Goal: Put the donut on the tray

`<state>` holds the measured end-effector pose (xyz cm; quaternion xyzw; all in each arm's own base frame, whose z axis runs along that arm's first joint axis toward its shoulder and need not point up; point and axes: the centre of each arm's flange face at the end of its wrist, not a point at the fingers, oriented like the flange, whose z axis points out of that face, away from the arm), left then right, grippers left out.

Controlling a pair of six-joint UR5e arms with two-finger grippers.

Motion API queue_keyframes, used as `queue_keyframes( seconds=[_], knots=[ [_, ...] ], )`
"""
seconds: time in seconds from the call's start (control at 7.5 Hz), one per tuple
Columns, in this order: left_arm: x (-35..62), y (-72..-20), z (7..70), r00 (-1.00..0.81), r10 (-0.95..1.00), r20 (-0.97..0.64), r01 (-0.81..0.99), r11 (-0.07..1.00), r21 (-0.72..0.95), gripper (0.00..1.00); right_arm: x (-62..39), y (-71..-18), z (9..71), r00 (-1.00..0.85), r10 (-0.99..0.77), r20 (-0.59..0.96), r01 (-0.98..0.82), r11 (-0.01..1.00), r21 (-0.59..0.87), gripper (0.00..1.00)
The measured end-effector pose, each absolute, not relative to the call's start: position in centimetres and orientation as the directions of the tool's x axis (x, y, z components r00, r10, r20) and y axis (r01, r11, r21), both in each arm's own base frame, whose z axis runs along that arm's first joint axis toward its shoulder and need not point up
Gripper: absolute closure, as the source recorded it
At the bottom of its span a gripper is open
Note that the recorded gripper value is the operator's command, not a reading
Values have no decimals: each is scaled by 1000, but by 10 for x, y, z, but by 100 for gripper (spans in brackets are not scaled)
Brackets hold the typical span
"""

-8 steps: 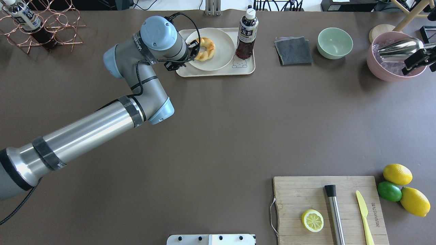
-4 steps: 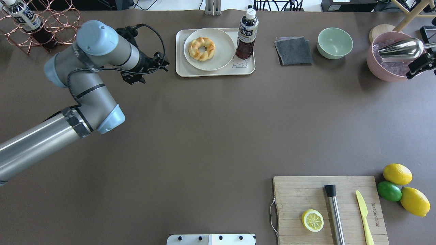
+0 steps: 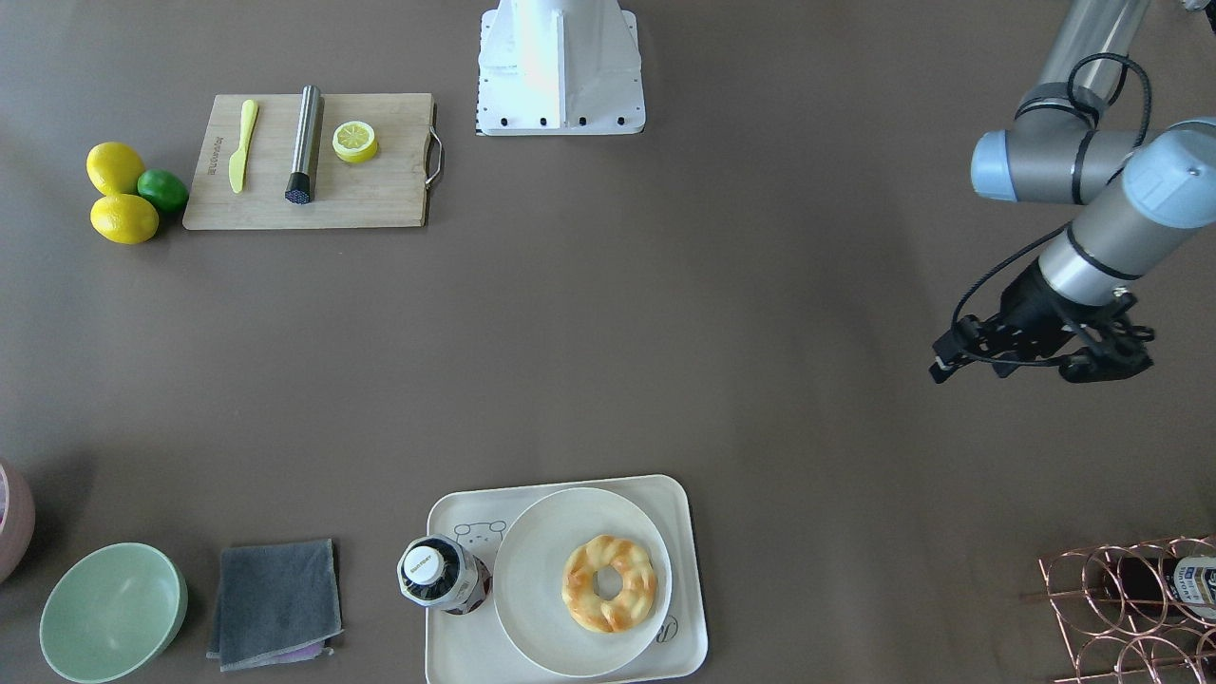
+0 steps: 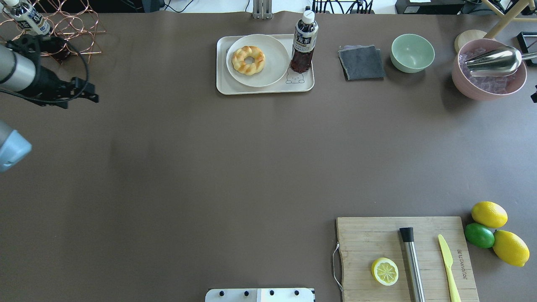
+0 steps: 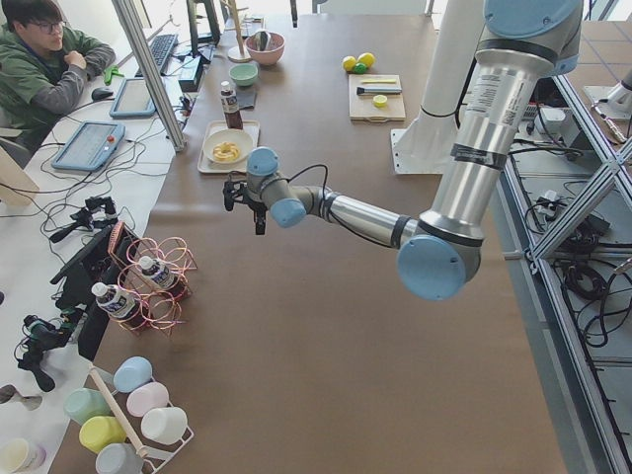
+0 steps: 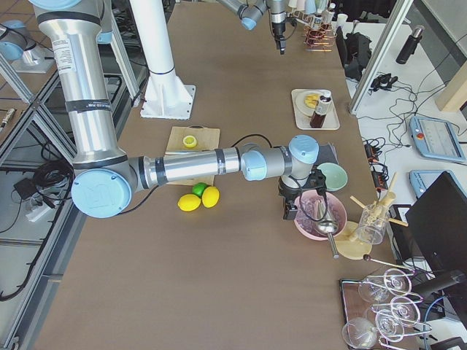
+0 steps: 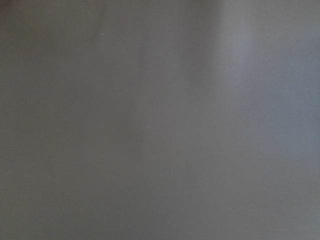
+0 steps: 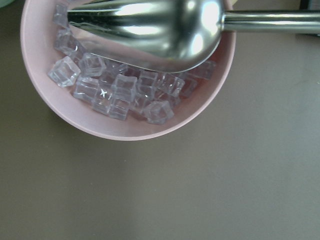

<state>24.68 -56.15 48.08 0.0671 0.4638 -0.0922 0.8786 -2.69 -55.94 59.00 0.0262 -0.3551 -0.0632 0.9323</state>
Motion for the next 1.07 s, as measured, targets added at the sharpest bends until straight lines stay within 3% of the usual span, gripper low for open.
queue_keyframes(
  seconds=[0.4, 0.67, 1.07],
  knots=[
    [74, -527, 595, 676, 72, -733, 81, 982, 172, 1, 50, -523, 636, 768, -119, 630, 75, 993, 96, 0],
    [-28, -510, 638, 737, 173, -653, -40, 976, 213, 1, 86, -490, 667, 786, -61, 615, 34, 998, 56, 0],
    [-90, -467, 680, 744, 201, -637, -100, 977, 190, 1, 99, -465, 688, 790, -24, 613, 13, 1000, 22, 0]
  ],
)
